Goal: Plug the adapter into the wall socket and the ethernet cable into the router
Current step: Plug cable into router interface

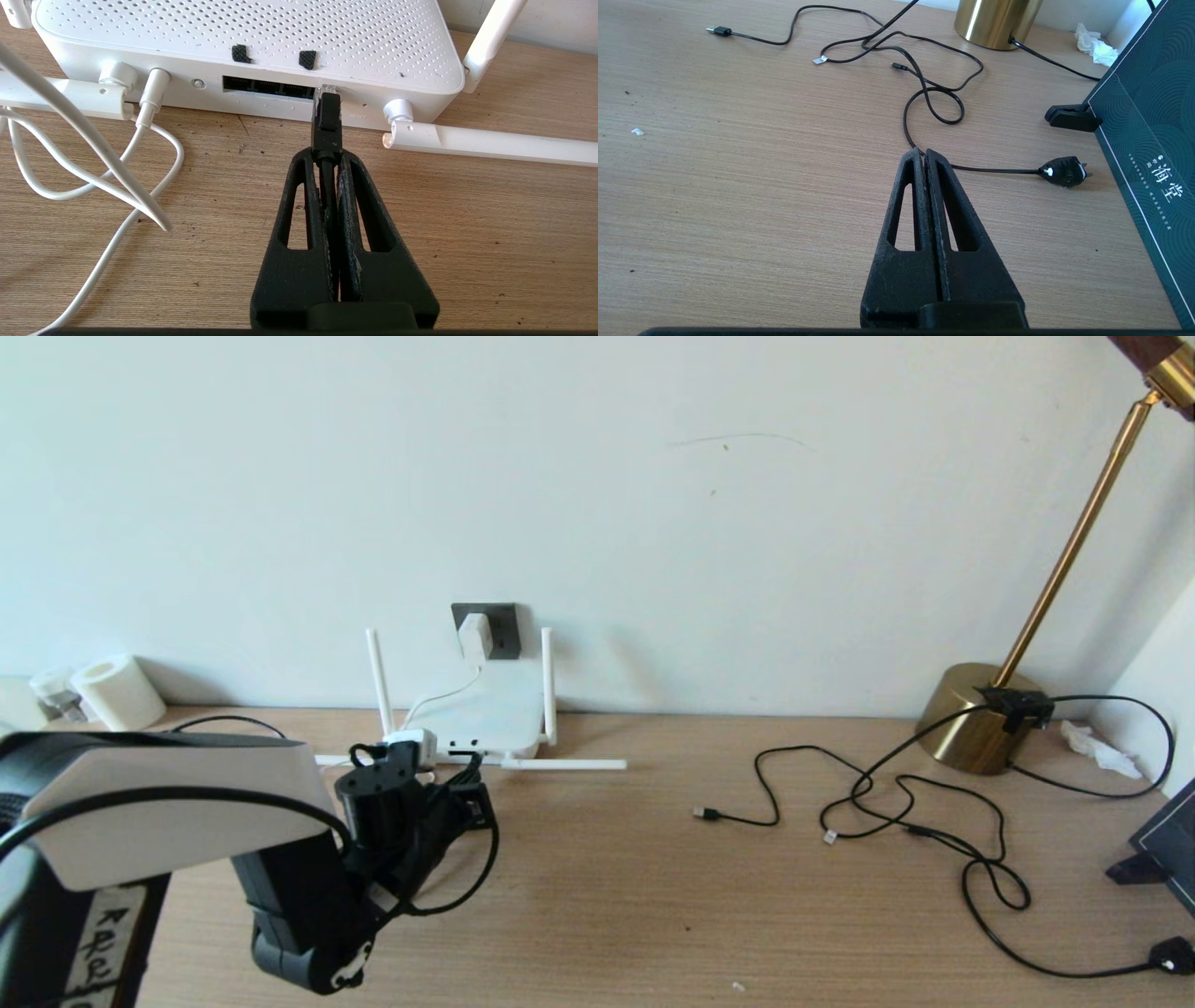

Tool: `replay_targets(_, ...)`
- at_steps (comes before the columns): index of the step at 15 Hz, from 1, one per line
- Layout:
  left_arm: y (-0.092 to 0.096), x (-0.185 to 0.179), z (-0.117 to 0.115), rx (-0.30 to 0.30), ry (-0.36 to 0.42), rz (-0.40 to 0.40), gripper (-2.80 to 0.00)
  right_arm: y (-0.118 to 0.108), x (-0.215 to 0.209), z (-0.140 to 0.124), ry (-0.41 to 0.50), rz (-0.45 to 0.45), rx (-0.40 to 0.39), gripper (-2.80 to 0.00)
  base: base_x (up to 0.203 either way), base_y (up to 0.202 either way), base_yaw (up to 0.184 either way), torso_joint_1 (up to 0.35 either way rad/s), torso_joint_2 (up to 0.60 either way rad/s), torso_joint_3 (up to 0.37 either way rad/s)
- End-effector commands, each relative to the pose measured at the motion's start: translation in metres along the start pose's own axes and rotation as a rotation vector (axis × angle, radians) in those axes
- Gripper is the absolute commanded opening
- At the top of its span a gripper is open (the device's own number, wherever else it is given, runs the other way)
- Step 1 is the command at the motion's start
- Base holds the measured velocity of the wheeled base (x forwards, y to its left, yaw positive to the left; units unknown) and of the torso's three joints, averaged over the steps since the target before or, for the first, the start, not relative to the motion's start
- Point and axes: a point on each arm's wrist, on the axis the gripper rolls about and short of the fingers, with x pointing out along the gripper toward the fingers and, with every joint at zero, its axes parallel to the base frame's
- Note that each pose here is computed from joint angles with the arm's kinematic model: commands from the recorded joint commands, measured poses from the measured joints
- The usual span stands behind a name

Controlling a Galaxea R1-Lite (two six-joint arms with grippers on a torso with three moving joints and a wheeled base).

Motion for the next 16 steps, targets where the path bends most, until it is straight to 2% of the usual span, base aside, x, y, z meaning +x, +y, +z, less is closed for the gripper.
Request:
replay_targets(1,0.000,0.000,0.001,-0.004,-0.009,0.001,-2.80,0.000,0.000,0.000,0.001,0.000,-0.001,-2.80,0.000,0.000,0.000,0.000,0.00,0.000)
replay_targets(16,0.013,0.003,0.000,-0.008,-0.001,0.008,-2.80,0.000,0.000,0.000,0.002,0.001,-0.001,-2.80,0.000,0.000,0.000,0.000,0.00,0.000)
